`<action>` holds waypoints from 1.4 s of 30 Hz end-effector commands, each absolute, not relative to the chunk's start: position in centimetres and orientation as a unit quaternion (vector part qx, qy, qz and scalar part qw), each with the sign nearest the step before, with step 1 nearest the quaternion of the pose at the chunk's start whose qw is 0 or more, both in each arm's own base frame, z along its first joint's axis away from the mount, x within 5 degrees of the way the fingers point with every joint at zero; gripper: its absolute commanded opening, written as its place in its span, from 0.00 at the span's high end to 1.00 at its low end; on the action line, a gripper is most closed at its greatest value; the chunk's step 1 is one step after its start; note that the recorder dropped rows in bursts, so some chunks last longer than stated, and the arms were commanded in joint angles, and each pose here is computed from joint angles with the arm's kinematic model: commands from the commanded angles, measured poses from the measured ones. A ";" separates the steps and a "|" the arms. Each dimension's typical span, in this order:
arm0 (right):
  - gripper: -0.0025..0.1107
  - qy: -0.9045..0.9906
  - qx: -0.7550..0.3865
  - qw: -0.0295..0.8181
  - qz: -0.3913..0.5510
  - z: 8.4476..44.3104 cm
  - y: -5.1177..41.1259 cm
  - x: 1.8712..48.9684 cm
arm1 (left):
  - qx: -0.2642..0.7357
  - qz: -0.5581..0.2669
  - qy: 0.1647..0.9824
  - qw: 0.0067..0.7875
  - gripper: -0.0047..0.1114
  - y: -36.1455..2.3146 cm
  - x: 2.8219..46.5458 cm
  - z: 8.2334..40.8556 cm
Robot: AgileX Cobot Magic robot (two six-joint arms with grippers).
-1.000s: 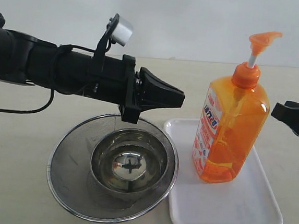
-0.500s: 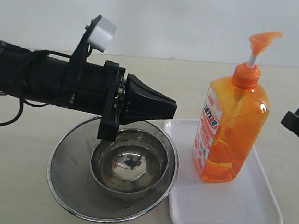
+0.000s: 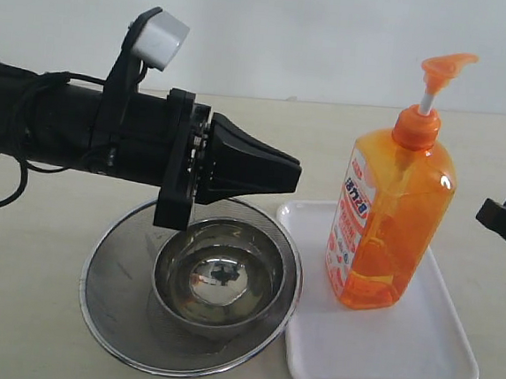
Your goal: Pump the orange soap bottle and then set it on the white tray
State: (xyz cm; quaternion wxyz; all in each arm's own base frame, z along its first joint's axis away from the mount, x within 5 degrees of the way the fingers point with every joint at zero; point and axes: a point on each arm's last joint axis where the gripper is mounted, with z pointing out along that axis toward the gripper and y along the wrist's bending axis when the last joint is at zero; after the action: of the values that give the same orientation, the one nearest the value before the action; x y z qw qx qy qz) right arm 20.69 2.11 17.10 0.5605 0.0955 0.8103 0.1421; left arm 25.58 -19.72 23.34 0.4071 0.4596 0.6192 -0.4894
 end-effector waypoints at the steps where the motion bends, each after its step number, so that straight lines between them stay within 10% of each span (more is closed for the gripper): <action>1: 0.98 0.812 0.094 0.559 0.140 17.0 2.1 20.7 | 0.451 -0.498 0.619 0.406 0.92 -19.6 25.4 23.6; 37: 0.98 0.811 0.093 0.560 0.138 17.0 2.1 20.7 | 0.454 -0.438 0.660 0.407 0.92 -19.6 26.7 21.3; 42: 0.98 0.811 0.093 0.560 0.138 17.0 2.1 20.7 | 0.446 -0.409 0.651 0.457 0.92 -18.7 25.7 25.6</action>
State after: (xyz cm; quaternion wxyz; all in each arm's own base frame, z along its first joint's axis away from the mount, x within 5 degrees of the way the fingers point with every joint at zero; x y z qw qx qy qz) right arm 20.68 2.08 17.06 0.5592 0.0962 0.8113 0.1406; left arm 26.65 -19.20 22.92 0.4264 0.4496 0.6678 -0.4125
